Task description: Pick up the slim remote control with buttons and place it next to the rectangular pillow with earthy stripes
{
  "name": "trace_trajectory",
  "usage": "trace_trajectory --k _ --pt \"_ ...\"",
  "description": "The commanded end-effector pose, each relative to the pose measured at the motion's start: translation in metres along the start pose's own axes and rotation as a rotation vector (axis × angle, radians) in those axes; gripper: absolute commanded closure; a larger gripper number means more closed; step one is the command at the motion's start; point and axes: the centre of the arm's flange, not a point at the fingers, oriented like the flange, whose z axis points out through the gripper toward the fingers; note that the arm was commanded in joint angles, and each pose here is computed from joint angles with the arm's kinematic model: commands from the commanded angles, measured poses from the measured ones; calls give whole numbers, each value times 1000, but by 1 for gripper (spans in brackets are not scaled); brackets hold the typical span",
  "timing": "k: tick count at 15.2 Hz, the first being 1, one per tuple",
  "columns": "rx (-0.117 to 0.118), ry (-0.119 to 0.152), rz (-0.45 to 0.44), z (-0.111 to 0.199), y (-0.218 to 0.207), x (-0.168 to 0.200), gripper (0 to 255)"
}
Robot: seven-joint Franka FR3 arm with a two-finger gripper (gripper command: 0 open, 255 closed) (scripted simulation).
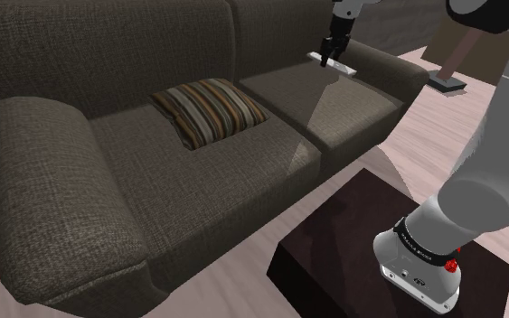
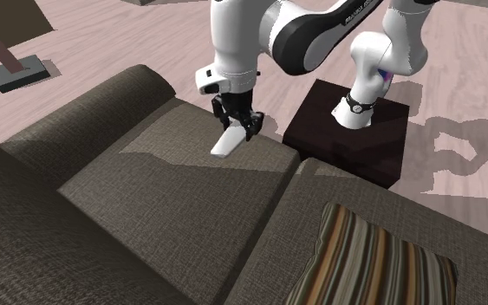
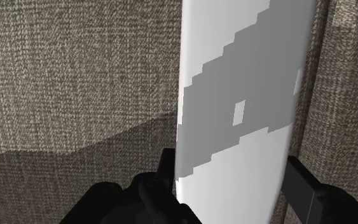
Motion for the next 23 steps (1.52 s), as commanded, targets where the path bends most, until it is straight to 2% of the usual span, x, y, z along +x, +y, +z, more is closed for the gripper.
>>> trace_trajectory --k 1,23 --pt "0 0 0 -2 -23 -7 255" --pt "0 0 0 -5 -311 -46 255"
